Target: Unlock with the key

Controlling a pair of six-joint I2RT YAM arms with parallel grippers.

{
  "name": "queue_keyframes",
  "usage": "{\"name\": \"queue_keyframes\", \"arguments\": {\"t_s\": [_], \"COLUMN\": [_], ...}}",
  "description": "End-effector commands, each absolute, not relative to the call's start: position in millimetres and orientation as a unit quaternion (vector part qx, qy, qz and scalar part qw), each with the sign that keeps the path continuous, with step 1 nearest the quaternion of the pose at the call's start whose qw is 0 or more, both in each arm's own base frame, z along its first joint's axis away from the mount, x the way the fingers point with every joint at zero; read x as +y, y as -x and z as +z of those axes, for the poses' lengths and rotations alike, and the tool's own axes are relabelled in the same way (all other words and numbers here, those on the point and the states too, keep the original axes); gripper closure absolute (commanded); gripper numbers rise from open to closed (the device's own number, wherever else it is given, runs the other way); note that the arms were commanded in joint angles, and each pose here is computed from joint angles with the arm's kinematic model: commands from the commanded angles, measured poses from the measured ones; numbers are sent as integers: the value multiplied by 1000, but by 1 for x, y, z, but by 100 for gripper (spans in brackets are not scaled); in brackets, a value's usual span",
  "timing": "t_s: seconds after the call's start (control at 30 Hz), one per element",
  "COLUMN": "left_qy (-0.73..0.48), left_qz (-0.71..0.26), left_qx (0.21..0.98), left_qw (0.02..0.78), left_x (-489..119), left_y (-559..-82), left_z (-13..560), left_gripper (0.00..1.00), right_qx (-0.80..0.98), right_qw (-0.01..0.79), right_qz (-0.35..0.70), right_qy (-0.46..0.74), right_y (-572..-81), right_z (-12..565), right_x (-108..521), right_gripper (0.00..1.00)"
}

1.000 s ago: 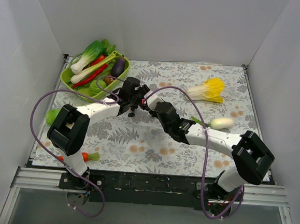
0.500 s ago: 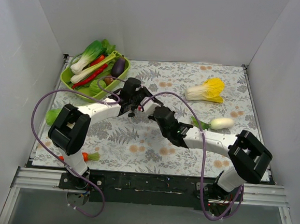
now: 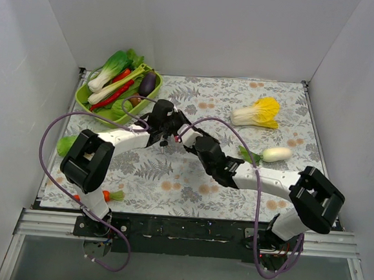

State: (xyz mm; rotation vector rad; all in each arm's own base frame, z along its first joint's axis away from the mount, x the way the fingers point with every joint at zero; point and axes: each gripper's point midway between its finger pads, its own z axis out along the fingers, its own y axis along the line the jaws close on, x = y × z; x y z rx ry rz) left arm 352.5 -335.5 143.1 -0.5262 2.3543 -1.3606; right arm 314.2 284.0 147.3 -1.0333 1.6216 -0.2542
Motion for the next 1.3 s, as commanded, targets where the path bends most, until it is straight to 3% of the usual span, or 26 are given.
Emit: {"name": "queue_keyframes", "arguments": {"t_s": [0.0, 0.2, 0.37, 0.67, 0.83, 1.27], "left_qy": [150, 97, 20, -197, -241, -262], "left_qz": [-491, -509, -527, -591, -634, -658], "left_qx": [834, 827, 814, 708, 652, 619], "left_qw": [201, 219, 242, 332, 339, 339], "left_x": [-325, -316, -308, -308, -307, -305], "left_y": [-352, -346, -339, -287, -262, -245], "left_z": [138, 140, 154, 221, 248, 263], "left_gripper": [100, 100, 100, 100, 100, 100], "right_qx": [692, 693, 683, 622, 591, 597], "right_qw": [595, 582, 570, 482, 452, 415], "right_qz": [-43, 60, 243, 483, 545, 584], "right_qy": [407, 421, 387, 383, 388, 361], "right_y": [-304, -284, -272, -232, -218, -208], "right_z": [173, 181, 219, 270, 277, 263], "right_x": [288, 290, 287, 295, 298, 299], "right_gripper": [49, 44, 43, 43, 46, 48]}}
